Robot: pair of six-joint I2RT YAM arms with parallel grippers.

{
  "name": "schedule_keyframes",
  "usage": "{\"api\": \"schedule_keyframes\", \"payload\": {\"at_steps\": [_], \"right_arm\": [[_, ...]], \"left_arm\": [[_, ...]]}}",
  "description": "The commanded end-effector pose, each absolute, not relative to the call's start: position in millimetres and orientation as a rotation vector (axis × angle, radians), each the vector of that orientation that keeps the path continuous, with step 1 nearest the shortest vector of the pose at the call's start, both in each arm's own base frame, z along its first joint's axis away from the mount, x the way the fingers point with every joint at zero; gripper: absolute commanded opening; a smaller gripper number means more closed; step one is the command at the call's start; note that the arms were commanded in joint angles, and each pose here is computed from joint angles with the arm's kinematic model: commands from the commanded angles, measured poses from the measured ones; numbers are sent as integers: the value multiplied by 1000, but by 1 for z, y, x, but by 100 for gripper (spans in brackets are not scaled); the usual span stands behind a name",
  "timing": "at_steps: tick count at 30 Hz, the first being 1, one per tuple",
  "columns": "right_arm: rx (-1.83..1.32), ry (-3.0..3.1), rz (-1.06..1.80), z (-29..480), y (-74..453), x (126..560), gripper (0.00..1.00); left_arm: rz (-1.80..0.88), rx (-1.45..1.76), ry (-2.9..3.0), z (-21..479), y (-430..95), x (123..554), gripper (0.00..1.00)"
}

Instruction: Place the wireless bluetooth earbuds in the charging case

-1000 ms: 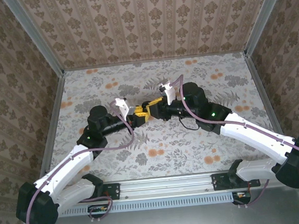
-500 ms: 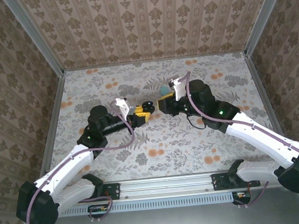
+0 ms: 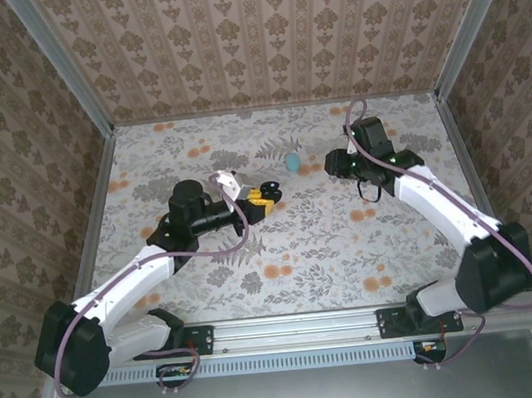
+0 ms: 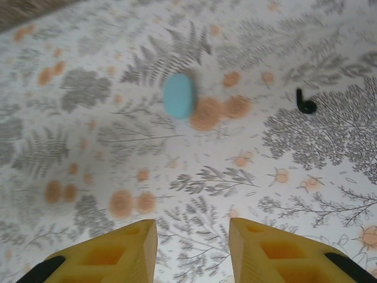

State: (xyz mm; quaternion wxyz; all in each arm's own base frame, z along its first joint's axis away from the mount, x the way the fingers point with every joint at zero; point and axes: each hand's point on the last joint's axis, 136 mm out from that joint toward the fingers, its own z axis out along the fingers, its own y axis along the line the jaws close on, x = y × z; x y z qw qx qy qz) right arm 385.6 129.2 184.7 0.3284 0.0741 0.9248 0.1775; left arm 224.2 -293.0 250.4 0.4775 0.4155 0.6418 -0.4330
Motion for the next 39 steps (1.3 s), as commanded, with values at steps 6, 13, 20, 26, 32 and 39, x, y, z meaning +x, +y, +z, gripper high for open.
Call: {"api": "schedule_keyframes", "payload": {"at_steps": [6,13,20,26,32,39], "right_arm": [[330,2609,385,120,94,450,33],[385,2682,378,84,90,485,32],[398,2751,370,52,93,495,32],[399,2841,370,25,96,493,32],[389,2880,414,13,103,482,28],[322,2915,427,16,112,452,25]], "left_arm": [[-1047,1048,1513,265,-296,221,0],[-1005,1038,1528,261,-289,217,0],[-1013,1030,1530,257,-288,216,0],[-1015,1025,1503,269,-293,222,0],[-989,1076,1494,277,-295,223,0],[-1013,1032,1508,271,-292,220,0]]}}
